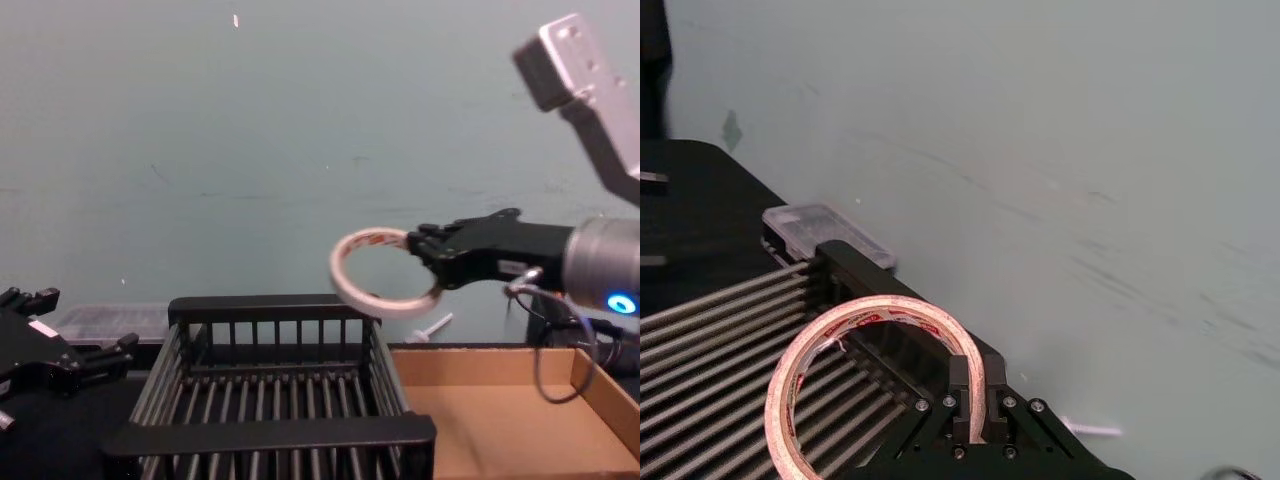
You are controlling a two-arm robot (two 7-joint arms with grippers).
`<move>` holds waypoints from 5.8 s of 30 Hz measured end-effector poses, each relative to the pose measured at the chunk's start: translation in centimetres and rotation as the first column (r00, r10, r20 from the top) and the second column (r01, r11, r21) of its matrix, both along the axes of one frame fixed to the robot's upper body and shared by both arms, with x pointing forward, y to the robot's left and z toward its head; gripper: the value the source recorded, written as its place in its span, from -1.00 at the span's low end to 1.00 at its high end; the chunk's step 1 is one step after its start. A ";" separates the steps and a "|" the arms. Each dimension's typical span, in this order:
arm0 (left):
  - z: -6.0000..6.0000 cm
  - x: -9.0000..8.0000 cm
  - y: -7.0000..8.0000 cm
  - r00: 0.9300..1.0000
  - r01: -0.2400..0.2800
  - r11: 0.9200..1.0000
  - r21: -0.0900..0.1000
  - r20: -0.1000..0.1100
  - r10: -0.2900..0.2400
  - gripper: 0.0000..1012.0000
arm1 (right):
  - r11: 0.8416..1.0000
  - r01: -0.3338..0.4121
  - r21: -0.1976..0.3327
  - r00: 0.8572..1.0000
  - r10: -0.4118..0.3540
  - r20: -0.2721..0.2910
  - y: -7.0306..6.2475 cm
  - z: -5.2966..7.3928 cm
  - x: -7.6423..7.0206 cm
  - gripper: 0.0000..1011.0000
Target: Pick up the white tape and place it into the black box , Pick up the silver tape and place it into the brown box.
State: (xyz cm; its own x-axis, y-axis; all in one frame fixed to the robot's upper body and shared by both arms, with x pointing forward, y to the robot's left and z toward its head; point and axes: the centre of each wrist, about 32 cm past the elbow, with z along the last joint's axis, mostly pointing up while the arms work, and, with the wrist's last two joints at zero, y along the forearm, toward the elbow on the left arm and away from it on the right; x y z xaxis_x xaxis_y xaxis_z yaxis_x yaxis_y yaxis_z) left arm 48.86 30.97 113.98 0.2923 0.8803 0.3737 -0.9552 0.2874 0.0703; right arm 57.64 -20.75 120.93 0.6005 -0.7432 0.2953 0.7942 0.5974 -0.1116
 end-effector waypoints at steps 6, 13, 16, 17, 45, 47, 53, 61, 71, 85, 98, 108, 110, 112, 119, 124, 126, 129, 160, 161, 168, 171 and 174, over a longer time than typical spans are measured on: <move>0.0 0.0 0.0 1.000 0.000 1.000 0.000 0.000 0.000 0.98 | 0.999 -0.032 -0.006 0.999 0.032 -0.002 1.8 -0.8 0.9 -0.81; 0.0 0.0 0.0 1.000 0.000 1.000 0.000 0.000 0.000 0.98 | 0.998 -0.057 -0.009 0.998 0.057 -0.015 3.7 -2.5 1.7 -0.81; 0.0 0.0 0.0 1.000 0.000 1.000 0.000 0.000 0.000 0.98 | 0.998 -0.064 -0.013 0.998 0.064 -0.021 4.1 -3.0 1.9 -0.81; 0.0 0.0 0.0 1.000 0.000 1.000 0.000 0.000 0.000 0.98 | 0.998 -0.066 -0.014 0.998 0.066 -0.024 4.2 -3.2 1.9 -0.81; 0.0 0.0 0.0 1.000 0.000 1.000 0.000 0.000 0.000 0.98 | 0.996 -0.082 -0.022 0.996 0.081 -0.046 4.8 -4.0 2.1 -0.28; 0.0 0.0 0.0 1.000 0.000 1.000 0.000 0.000 0.000 0.98 | 0.996 -0.082 -0.022 0.996 0.081 -0.045 4.8 -4.0 2.1 -0.17; 0.0 0.0 0.0 1.000 0.000 1.000 0.000 0.000 0.000 0.98 | 0.996 -0.081 -0.021 0.996 0.080 -0.045 4.8 -4.0 2.1 0.21; 0.0 0.0 0.0 1.000 0.000 1.000 0.000 0.000 0.000 0.98 | 0.996 -0.081 -0.020 0.996 0.080 -0.045 4.8 -4.0 2.1 0.72; 0.0 0.0 0.0 1.000 0.000 1.000 0.000 0.000 0.000 0.98 | 0.996 -0.081 -0.020 0.996 0.080 -0.045 4.8 -4.0 2.1 0.98; 0.0 0.0 0.0 1.000 0.000 1.000 0.000 0.000 0.000 0.98 | 0.997 -0.075 0.005 0.996 0.075 -0.041 3.7 -3.4 1.9 0.98; 0.0 0.0 0.0 1.000 0.000 1.000 0.000 0.000 0.000 0.98 | 0.997 -0.035 0.070 0.996 0.041 -0.076 -0.3 -2.1 -0.7 0.98; 0.0 0.0 0.0 1.000 0.000 1.000 0.000 0.000 0.000 0.98 | 0.996 0.021 0.086 0.991 -0.009 -0.136 -4.0 -2.1 -4.9 0.98; 0.0 0.0 0.0 1.000 0.000 1.000 0.000 0.000 0.000 0.98 | 0.996 0.024 0.083 0.989 -0.012 -0.146 -4.4 -2.2 -5.6 0.98; 0.0 0.0 0.0 1.000 0.000 1.000 0.000 0.000 0.000 0.98 | 0.997 0.025 0.075 0.987 -0.013 -0.162 -5.0 -2.2 -6.5 0.98; 0.0 0.0 0.0 1.000 0.000 1.000 0.000 0.000 0.000 0.98 | 0.999 0.015 0.044 0.972 -0.005 -0.235 -5.8 -2.6 -9.0 0.98; 0.0 0.0 0.0 1.000 0.000 1.000 0.000 0.000 0.000 0.98 | 1.000 -0.002 0.022 0.954 0.008 -0.299 -5.8 -3.1 -10.3 0.98; 0.0 0.0 0.0 1.000 0.000 1.000 0.000 0.000 0.000 0.98 | 1.000 -0.006 0.018 0.949 0.012 -0.315 -5.7 -3.2 -10.6 0.98; 0.0 0.0 0.0 1.000 0.000 1.000 0.000 0.000 0.000 0.98 | 1.000 -0.016 0.006 0.937 0.017 -0.349 -5.5 -3.5 -11.1 0.98; 0.0 0.0 0.0 1.000 0.000 1.000 0.000 0.000 0.000 0.98 | 0.988 -0.139 -0.071 0.877 0.089 -0.473 -2.8 -4.4 -12.2 0.98; 0.0 0.0 0.0 1.000 0.000 1.000 0.000 0.000 0.000 0.98 | 0.988 -0.139 -0.072 0.876 0.089 -0.474 -2.8 -4.5 -12.1 0.98; 0.0 0.0 0.0 1.000 0.000 1.000 0.000 0.000 0.000 0.98 | 0.987 -0.143 -0.075 0.872 0.090 -0.482 -2.5 -4.7 -11.9 0.98; 0.0 0.0 0.0 1.000 0.000 1.000 0.000 0.000 0.000 0.98 | 0.987 -0.143 -0.075 0.870 0.090 -0.484 -2.4 -4.8 -11.8 0.98; 0.0 0.0 0.0 1.000 0.000 1.000 0.000 0.000 0.000 0.98 | 0.987 -0.144 -0.076 0.869 0.089 -0.486 -2.3 -4.9 -11.7 0.98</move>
